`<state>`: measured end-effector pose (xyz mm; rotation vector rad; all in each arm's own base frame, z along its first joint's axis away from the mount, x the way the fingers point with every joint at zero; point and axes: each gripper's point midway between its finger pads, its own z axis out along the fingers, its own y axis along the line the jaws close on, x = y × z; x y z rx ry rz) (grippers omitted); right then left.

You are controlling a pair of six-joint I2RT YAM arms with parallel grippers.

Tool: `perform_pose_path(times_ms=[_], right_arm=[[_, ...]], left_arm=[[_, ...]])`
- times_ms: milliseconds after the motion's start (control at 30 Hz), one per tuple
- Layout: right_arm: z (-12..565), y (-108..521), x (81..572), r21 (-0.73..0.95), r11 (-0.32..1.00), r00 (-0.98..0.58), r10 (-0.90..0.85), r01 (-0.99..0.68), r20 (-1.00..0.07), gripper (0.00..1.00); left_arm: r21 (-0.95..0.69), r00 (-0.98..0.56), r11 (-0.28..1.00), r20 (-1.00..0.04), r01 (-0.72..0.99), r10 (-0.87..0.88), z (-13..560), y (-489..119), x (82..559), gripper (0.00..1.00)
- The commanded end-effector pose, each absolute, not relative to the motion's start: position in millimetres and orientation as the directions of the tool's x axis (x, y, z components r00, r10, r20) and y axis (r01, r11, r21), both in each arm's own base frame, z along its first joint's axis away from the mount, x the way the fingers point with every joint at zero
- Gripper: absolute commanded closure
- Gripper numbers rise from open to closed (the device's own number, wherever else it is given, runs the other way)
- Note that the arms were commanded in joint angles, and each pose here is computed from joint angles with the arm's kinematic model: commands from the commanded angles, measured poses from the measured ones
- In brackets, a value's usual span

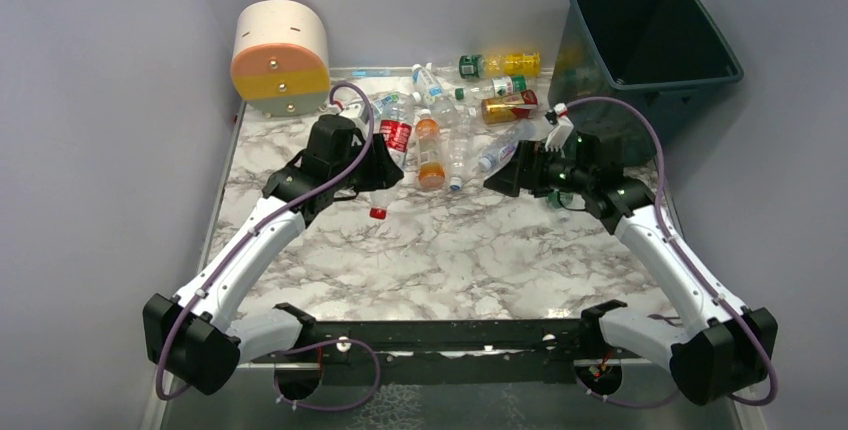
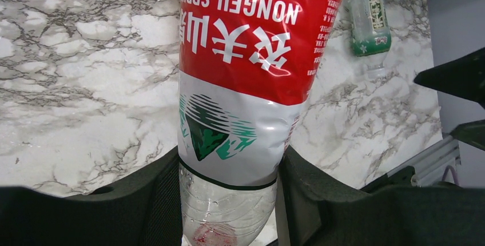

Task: Put the plastic bottles in the bin
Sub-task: Pick up the plastic bottle at the center of the board.

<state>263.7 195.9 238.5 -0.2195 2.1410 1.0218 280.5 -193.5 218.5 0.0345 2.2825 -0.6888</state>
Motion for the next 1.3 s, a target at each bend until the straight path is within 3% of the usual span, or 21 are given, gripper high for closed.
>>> perform_pose_path(times_ms=[0, 267, 500, 900, 1133, 1267], right_arm=[[239.9, 214.0, 273.6, 0.655, 0.584, -0.708, 0.183, -0.480, -0.682, 0.00], [230.1, 226.4, 287.1, 0.700, 0.535, -0.735, 0.198, -0.473, -0.648, 0.00], [245.1, 228.8, 287.5, 0.696, 0.515, -0.718, 0.201, -0.501, -0.666, 0.00], [293.5, 225.1, 294.5, 0.675, 0.512, -0.637, 0.284, -0.530, -0.716, 0.01], [305.2, 250.1, 283.3, 0.747, 0.291, -0.700, 0.266, -0.598, -0.663, 0.01], [297.7, 257.5, 290.4, 0.762, 0.248, -0.723, 0.243, -0.598, -0.647, 0.01]], left_arm=[[-0.517, -0.747, 0.817, -0.642, 0.256, -0.173, 226.7, -207.6, 279.0, 0.57], [-0.536, -0.757, 0.797, -0.633, 0.278, -0.162, 233.5, -220.3, 288.8, 0.57], [-0.561, -0.801, 0.779, -0.584, 0.280, -0.133, 217.3, -241.8, 299.8, 0.57], [-0.608, -0.789, 0.700, -0.606, 0.376, -0.103, 232.9, -270.4, 284.8, 0.57], [-0.681, -0.803, 0.610, -0.584, 0.406, -0.117, 230.5, -280.0, 267.7, 0.56], [-0.717, -0.807, 0.548, -0.578, 0.431, -0.122, 240.4, -287.5, 260.6, 0.56]])
